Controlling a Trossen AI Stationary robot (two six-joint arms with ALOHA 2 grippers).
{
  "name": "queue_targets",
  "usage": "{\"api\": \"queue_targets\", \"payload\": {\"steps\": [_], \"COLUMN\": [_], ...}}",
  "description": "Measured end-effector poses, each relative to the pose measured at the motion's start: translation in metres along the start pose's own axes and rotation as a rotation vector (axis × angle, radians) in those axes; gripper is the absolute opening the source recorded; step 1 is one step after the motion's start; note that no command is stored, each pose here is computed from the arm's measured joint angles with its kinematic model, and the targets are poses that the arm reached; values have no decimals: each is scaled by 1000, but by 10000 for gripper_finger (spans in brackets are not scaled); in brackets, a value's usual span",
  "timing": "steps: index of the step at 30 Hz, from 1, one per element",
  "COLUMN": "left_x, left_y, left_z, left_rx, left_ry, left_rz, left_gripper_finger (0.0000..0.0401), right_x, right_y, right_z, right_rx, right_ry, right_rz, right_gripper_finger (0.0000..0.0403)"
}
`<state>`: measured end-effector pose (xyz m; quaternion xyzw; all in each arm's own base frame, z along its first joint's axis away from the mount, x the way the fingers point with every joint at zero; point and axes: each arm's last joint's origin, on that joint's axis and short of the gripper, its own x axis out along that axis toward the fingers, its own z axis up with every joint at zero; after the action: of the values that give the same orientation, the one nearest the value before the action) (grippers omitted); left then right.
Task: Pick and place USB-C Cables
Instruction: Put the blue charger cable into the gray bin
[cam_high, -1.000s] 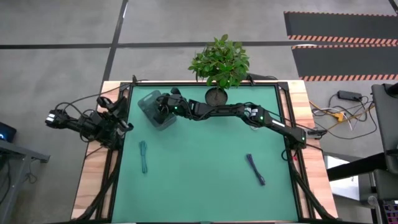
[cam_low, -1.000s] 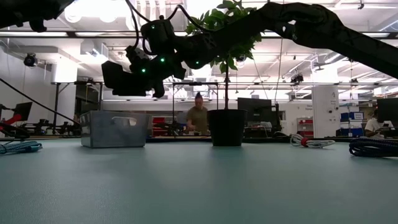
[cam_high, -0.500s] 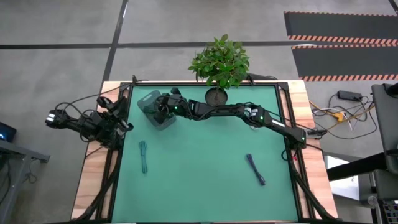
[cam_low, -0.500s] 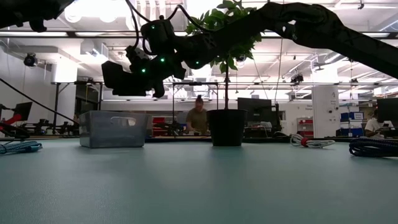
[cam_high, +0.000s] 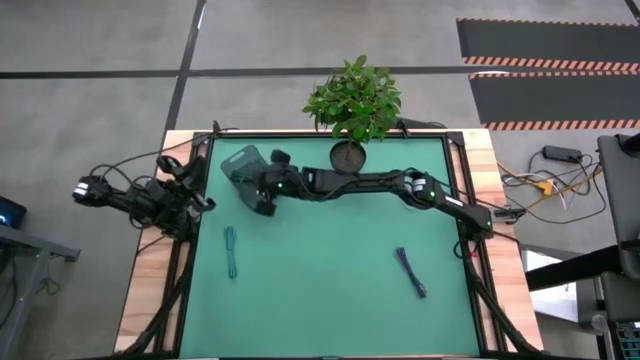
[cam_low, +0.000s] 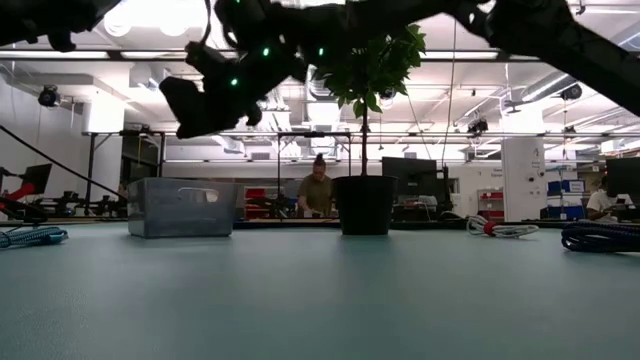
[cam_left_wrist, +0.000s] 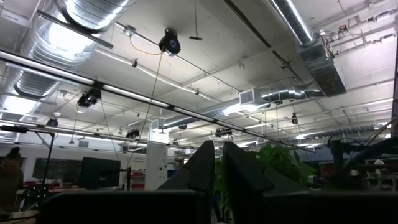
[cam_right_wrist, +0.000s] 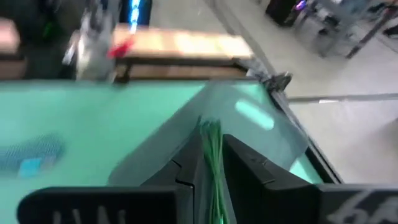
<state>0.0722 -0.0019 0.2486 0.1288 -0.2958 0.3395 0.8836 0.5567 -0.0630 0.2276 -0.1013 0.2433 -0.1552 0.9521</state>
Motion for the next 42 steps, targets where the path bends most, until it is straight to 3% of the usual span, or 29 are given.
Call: {"api": "queue_targets", "payload": {"steps": [9, 14, 19, 29, 36, 42], "left_x": [0, 0, 0, 1, 2, 0], "left_y": [-2, -4, -7, -18, -29, -39], "left_z": [-3, -6, -9, -18, -27, -39], "left_rx": [23, 41, -68, -160, -194, -320], "left_ry": [29, 75, 91, 146, 202, 285], "left_rz": [-10, 2, -3, -45, -77, -99], "left_gripper_finger": [19, 19, 19, 19, 19, 19], "right_x": [-59, -89, -112, -168, -214, -254], "right_y": [32, 44, 52, 47, 27, 10], "right_z": [15, 24, 15, -30, -62, -89], "right_rx": [-180, -222, -210, -126, -71, -38], "right_ry": [227, 226, 213, -6, -155, -342], "right_rz": [127, 166, 192, 186, 162, 130], "right_gripper_finger": [43, 43, 43, 43, 43, 43]}}
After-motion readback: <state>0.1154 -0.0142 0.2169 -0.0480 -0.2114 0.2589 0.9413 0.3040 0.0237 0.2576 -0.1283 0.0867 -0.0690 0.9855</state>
